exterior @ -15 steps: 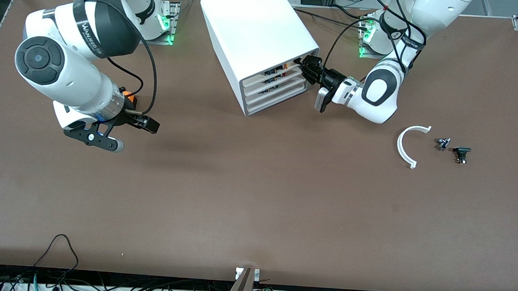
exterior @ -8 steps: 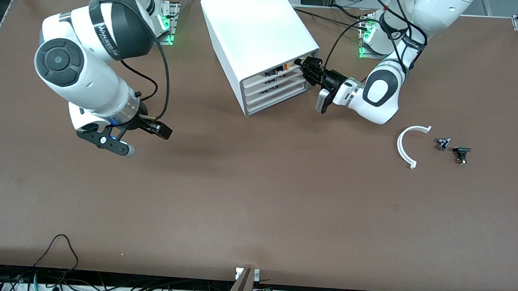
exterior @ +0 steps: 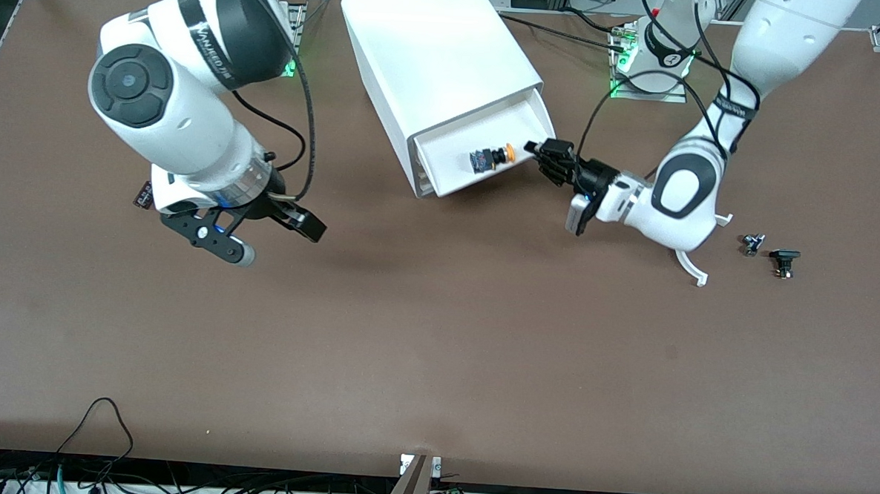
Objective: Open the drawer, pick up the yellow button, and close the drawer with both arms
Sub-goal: 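Grip the drawer handle with the left gripper and pull the drawer open, then lower the right gripper onto the yellow button while the left gripper releases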
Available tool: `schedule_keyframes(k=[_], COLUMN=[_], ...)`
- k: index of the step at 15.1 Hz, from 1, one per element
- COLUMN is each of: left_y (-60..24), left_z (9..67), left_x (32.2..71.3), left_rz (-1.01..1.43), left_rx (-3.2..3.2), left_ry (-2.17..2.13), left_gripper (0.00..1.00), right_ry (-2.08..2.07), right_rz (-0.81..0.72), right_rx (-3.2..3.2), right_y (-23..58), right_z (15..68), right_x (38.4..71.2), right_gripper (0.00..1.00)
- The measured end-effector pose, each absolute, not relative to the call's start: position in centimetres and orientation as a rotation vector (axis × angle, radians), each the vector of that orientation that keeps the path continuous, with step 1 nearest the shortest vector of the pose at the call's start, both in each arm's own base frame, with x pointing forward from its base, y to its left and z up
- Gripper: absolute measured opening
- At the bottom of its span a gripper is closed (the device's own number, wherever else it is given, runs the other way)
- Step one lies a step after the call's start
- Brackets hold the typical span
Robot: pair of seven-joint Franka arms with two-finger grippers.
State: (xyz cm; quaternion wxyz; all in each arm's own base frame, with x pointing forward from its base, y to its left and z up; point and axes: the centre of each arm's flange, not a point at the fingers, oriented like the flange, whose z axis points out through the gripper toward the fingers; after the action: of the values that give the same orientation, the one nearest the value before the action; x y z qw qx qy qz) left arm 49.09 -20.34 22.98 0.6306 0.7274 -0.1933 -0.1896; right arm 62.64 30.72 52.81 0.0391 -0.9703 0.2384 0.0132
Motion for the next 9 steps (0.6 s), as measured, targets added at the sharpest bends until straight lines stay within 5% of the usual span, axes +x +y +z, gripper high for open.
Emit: schedule_keyframes(k=[9], left_y=[-17.9], left_z=[22.5], left_x=[54.2], left_rz=[-0.444], left_rx=[1.673], left_ry=[-0.436], left_gripper=[0.1], right_ry=[0.952], right_rz=[-0.029], right_rx=[-2.805], right_y=[43.4], right_z=[52.3], right_x=[58.9], right_gripper=[1.0])
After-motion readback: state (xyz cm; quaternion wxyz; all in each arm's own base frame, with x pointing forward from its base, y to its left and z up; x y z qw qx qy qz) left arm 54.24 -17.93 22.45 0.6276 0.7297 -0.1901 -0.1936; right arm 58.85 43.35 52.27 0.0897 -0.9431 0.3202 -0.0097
